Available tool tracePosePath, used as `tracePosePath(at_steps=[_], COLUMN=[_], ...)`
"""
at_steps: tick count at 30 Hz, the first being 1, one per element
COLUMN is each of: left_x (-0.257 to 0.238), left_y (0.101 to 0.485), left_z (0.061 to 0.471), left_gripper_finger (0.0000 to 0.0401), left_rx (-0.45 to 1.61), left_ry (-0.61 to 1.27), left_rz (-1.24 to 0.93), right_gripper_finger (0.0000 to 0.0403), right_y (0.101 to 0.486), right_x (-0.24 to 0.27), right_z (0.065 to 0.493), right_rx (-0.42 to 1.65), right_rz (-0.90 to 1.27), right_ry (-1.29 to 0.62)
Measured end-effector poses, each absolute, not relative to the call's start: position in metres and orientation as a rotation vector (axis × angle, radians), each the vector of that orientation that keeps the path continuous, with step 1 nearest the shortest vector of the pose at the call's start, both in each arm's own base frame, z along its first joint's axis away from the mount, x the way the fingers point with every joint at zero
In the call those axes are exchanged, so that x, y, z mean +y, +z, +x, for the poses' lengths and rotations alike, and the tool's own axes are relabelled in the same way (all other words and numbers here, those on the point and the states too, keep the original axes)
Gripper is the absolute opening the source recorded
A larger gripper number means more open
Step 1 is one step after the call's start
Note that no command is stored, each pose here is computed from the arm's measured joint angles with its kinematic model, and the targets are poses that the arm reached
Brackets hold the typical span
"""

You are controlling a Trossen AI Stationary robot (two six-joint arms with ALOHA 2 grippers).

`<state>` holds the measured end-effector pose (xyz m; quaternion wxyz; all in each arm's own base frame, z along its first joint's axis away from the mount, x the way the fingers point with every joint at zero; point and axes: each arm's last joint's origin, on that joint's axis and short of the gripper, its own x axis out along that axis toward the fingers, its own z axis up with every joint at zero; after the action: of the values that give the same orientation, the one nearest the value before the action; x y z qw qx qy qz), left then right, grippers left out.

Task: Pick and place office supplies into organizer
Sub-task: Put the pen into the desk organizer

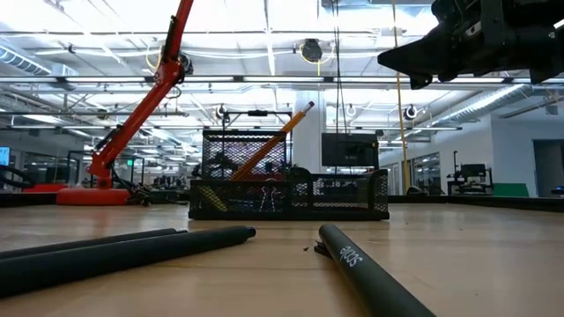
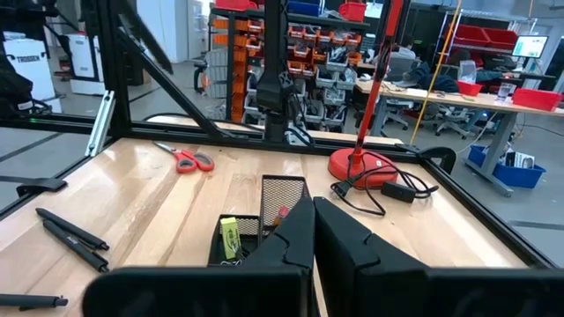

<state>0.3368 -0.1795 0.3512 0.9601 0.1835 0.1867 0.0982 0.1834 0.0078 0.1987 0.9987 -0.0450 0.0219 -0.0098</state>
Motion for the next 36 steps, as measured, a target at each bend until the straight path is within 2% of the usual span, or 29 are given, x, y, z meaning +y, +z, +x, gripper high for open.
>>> tracePosePath(at_steps=[7, 11, 19, 23, 25, 36], left_x=[-0.131, -0.091, -0.033, -0.022, -0.021, -0.01], left_y=[0.326, 0.316, 0.262, 0.228, 0.224, 0.19], left_z=[0.358, 0.353, 0.331, 0.322, 0.319, 0.303], left_gripper_finger=[0.0012, 0.0018, 0.0009, 0.0014, 0.0019, 0.0015], left_rx=[0.379, 0.286, 0.246, 0.264, 0.229, 0.32], left_ry=[0.089, 0.058, 0.078, 0.064, 0.069, 0.12], left_rz=[0.431, 0.32, 0.141, 0.084, 0.068, -0.007], right_gripper_finger=[0.0, 0.0, 0.0, 0.0, 0.0, 0.0], right_y=[0.199, 0.198, 0.197, 0.197, 0.197, 0.196], right_x=[0.008, 0.008, 0.008, 0.008, 0.008, 0.008], right_z=[0.183, 0.183, 0.183, 0.183, 0.183, 0.185], right_rx=[0.046, 0.048, 0.056, 0.057, 0.064, 0.062], right_rz=[-0.086, -0.09, -0.092, -0.091, -0.091, -0.072], right_ry=[-0.018, -0.017, -0.017, -0.017, -0.018, -0.019])
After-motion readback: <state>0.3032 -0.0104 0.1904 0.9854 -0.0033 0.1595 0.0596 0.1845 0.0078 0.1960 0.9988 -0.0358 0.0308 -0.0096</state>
